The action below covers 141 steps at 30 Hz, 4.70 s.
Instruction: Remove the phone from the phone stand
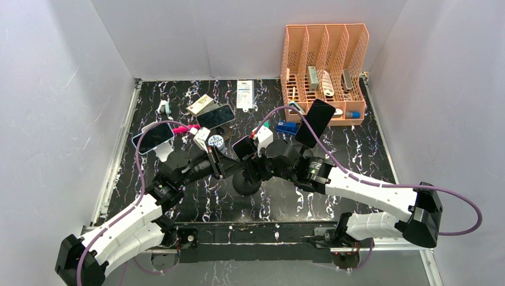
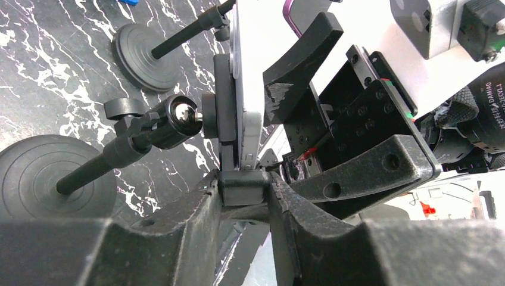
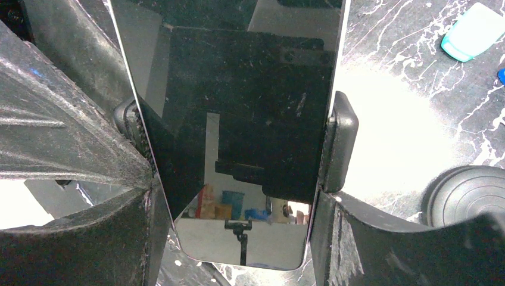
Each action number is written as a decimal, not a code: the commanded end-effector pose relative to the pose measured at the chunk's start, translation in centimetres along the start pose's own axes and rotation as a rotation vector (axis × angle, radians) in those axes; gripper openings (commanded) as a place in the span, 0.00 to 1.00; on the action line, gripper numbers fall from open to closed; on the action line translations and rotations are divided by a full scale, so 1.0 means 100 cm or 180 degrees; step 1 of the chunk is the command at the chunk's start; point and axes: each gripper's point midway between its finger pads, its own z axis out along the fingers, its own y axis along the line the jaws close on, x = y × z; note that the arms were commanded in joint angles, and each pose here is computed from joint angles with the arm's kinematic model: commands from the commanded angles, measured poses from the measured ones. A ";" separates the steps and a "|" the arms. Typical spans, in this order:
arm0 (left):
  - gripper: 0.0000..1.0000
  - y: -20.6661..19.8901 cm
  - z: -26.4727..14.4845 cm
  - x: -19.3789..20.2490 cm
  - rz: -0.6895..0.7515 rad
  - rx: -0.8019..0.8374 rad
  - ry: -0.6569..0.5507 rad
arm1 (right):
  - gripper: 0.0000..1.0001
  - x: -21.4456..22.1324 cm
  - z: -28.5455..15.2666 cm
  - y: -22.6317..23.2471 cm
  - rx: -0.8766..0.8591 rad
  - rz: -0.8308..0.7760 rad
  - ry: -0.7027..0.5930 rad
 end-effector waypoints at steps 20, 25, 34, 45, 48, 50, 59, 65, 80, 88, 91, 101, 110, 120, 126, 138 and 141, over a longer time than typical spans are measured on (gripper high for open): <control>0.00 0.006 0.001 -0.008 -0.0093 -0.0256 -0.0070 | 0.99 -0.021 -0.020 -0.004 0.0018 0.0105 -0.0356; 0.00 0.007 0.004 -0.004 -0.0183 -0.0283 -0.0001 | 0.99 -0.029 -0.035 0.003 -0.0222 -0.0192 -0.0639; 0.00 0.005 0.004 -0.002 -0.0288 -0.0295 0.0060 | 0.99 -0.026 -0.024 0.008 -0.0260 -0.0322 -0.0415; 0.00 0.006 0.003 0.000 -0.0291 -0.0318 0.0096 | 0.99 -0.032 -0.011 0.003 -0.0106 -0.0271 -0.0479; 0.00 0.006 0.002 0.000 -0.0288 -0.0324 0.0098 | 0.99 -0.034 -0.010 0.001 -0.0080 -0.0248 -0.0529; 0.00 0.006 0.002 0.000 -0.0285 -0.0326 0.0102 | 0.99 -0.035 -0.011 0.000 -0.0057 -0.0234 -0.0572; 0.00 0.006 0.002 0.001 -0.0295 -0.0333 0.0118 | 0.93 -0.033 -0.006 -0.004 0.0000 -0.0274 -0.0609; 0.00 0.006 0.001 0.001 -0.0294 -0.0338 0.0124 | 0.86 -0.026 -0.002 -0.006 0.0026 -0.0355 -0.0525; 0.00 0.009 0.001 0.003 -0.0284 -0.0366 0.0146 | 0.63 -0.024 0.001 -0.015 0.0215 -0.0346 -0.0510; 0.00 0.010 -0.003 0.005 -0.0009 -0.0176 0.0024 | 0.01 -0.005 0.000 -0.034 0.0485 -0.0119 -0.0293; 0.00 0.009 -0.005 0.005 0.0201 -0.0103 0.0014 | 0.01 0.006 0.000 -0.046 0.0593 0.0010 -0.0179; 0.00 0.017 -0.010 0.005 0.0447 -0.0150 -0.0079 | 0.01 0.022 -0.009 -0.077 0.0762 0.0169 -0.0018; 0.00 0.021 -0.012 0.009 0.0481 -0.0148 -0.0070 | 0.01 0.030 -0.006 -0.077 0.0672 0.0256 0.0027; 0.00 0.026 -0.008 0.016 0.0480 -0.0132 0.0027 | 0.01 0.011 -0.015 -0.037 0.0007 0.0408 -0.0146; 0.00 0.032 -0.002 0.018 0.0492 -0.0223 0.0116 | 0.01 -0.008 -0.030 -0.004 -0.0569 0.0388 -0.0274; 0.00 0.028 0.008 0.008 0.0502 -0.0284 0.0178 | 0.01 -0.034 -0.057 0.035 -0.1256 0.0340 -0.0409; 0.10 0.024 0.007 0.007 0.0499 -0.0268 0.0182 | 0.01 -0.039 -0.063 0.040 -0.1333 0.0337 -0.0444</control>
